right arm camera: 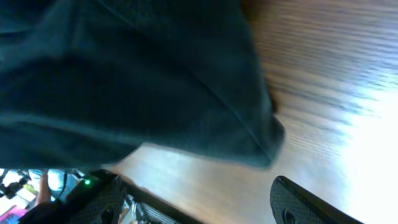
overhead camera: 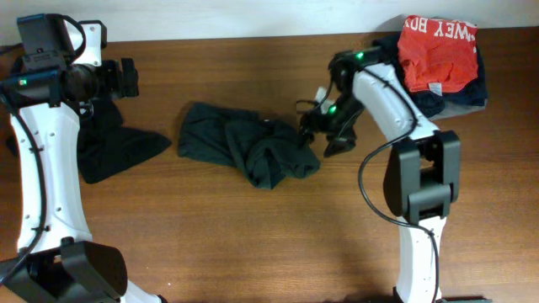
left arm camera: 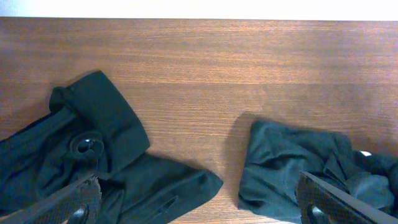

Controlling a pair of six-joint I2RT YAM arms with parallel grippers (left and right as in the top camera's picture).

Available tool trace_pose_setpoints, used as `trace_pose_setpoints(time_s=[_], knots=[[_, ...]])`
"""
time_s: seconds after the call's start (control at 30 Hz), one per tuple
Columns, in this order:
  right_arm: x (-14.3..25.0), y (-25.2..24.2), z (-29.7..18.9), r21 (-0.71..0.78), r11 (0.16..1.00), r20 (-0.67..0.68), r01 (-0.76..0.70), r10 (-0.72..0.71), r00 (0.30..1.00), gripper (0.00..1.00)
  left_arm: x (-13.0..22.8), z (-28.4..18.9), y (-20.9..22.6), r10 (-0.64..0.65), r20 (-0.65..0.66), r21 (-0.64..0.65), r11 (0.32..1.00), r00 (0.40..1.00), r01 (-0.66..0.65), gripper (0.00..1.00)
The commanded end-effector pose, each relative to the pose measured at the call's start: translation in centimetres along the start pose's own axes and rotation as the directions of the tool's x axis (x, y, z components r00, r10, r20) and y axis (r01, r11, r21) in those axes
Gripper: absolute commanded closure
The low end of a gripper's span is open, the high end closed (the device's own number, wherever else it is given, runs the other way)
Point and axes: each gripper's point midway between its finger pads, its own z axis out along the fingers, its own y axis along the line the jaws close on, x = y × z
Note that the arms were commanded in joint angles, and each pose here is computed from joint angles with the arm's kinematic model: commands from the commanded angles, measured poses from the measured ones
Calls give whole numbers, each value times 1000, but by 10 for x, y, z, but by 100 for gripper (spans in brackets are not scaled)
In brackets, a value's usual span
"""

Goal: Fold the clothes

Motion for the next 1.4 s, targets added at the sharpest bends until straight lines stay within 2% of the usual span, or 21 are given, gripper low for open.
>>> trace_pose_setpoints(time_s=[0.0,0.2,0.27,0.33,0.47,0.73,0.93,1.37], knots=[[2,-6,15,-21,1000,-18,7,-8,1000,22,-2,2,5,-6,1,-11,1000,1000,6,1],[-11,-15,35,-14,999,27,39,-39,999,27,-2,2,5,-6,1,-11,1000,1000,6,1],[-15,-15,36,-15,999,42,49,-48,998,48,-1,2,5,-6,0,-11,1000,1000,6,1],[-16,-15,37,-15,998,47,54,-53,997,62,-1,2,4,-7,-1,-10,1000,1000,7,1],[-17,-10,40,-13,998,52,68,-68,996,96,-1,2,4,-7,-3,-9,1000,1000,7,1],[-26,45,-18,-43,982,189,183,-172,967,96,-1,2,4,-6,-1,-9,1000,1000,6,1],[-34,117,-69,-43,950,353,310,-276,894,96,-1,2,4,-6,0,-9,1000,1000,6,1],[-63,237,-14,-52,854,526,517,-417,742,92,-1,2,4,-6,0,-10,1000,1000,6,1]])
